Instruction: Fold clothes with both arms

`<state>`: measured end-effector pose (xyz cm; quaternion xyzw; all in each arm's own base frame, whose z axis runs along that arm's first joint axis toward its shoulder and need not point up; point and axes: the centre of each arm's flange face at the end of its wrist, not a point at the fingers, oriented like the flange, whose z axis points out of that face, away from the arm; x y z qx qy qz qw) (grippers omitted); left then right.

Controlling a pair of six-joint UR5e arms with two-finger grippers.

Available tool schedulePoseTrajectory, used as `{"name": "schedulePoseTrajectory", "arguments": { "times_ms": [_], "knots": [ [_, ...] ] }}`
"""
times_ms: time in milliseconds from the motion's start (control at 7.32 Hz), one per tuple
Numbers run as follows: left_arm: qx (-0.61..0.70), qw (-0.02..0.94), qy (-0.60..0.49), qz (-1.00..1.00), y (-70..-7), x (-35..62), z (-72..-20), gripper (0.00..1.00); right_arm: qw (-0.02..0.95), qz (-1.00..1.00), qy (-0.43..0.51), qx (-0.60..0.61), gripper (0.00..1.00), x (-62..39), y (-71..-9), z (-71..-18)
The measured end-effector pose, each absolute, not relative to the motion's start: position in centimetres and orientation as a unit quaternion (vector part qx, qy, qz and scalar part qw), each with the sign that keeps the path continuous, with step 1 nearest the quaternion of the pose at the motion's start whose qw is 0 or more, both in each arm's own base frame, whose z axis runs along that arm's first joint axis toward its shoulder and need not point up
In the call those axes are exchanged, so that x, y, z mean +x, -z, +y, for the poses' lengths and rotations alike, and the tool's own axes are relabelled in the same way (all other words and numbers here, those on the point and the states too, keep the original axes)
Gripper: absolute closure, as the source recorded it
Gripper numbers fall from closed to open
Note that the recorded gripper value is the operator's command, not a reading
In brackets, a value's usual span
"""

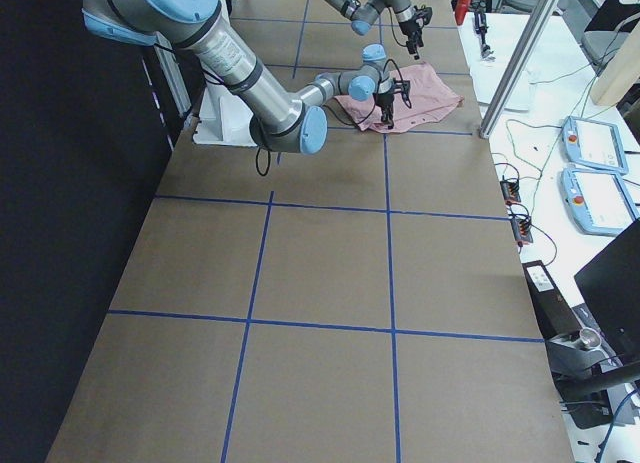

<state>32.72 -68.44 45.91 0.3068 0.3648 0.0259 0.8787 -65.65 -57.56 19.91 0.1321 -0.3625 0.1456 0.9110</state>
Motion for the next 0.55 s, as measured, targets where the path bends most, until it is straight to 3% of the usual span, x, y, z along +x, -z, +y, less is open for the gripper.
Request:
{"name": "schedulePoseTrajectory", "arguments": {
  "times_ms": [546],
  "knots": [
    [0.309,0.877,-0.026,0.367,-45.63,32.70,-68.40,0.00,0.913,-0.358,-0.145,0.130,0.44,-65.77,-20.65,-57.39]
  ]
}}
